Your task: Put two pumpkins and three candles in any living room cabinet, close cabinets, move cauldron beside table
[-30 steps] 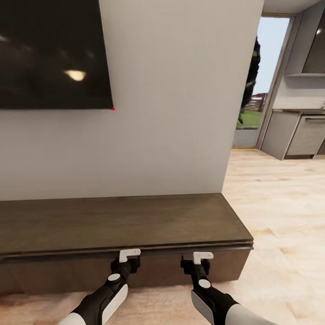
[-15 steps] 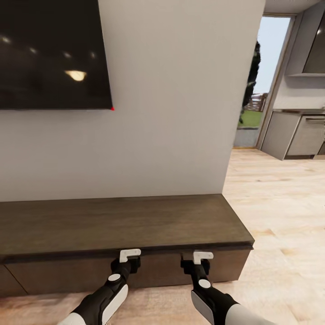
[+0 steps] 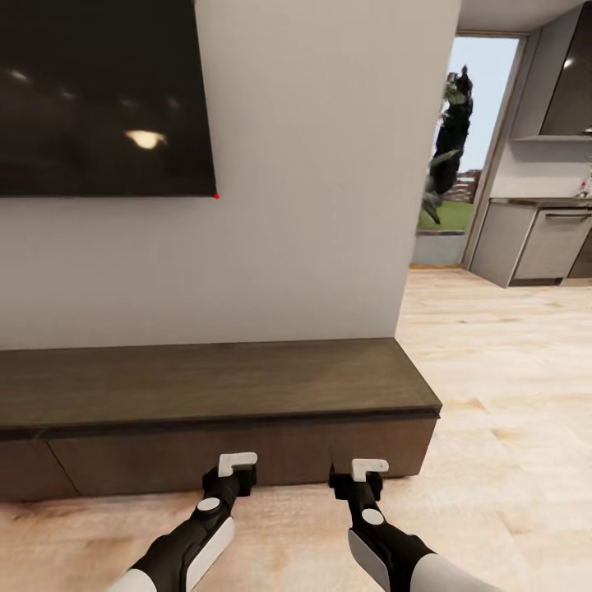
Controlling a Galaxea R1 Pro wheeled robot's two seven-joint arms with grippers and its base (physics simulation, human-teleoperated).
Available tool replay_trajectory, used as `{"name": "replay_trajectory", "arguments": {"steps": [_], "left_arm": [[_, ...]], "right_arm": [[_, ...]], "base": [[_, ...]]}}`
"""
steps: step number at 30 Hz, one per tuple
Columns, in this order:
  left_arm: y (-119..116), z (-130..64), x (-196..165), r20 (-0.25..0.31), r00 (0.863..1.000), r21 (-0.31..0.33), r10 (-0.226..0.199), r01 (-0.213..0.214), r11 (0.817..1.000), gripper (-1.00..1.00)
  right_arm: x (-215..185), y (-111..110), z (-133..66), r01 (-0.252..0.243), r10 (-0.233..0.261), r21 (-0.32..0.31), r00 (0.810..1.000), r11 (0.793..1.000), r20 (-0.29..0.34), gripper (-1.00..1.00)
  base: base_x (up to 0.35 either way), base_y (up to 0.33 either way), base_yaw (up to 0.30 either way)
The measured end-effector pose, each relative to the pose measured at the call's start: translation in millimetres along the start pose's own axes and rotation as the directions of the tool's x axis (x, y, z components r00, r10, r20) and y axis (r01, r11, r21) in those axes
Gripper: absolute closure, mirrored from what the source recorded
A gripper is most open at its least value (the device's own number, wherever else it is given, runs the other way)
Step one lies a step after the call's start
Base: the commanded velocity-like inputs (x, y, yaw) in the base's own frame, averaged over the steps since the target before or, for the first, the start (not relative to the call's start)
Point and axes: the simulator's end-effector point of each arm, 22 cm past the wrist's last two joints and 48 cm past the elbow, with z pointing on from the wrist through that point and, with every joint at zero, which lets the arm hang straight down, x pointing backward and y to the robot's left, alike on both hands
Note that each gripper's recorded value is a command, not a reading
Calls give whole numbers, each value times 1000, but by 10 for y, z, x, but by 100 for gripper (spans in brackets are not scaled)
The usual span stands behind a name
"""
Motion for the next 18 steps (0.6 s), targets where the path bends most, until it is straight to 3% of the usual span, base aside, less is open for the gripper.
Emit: {"name": "replay_trajectory", "arguments": {"steps": [3,12,18], "left_arm": [[-14,-4,-20,2,1000,3,-2,2,1000,-100],[4,-6,131,-79,997,1,15,-15,1000,-100],[-96,-46,84,-121,992,27,17,-14,1000,-100]], "right_arm": [[3,-1,-1,0,0,0,1000,1000,-1,-100],[42,-32,2,-2,2,9,1000,1000,-13,-100],[49,-34,0,-2,2,9,1000,1000,-18,-100]], "base": [[-192,0,0],[-297,0,0],[-64,0,0]]}}
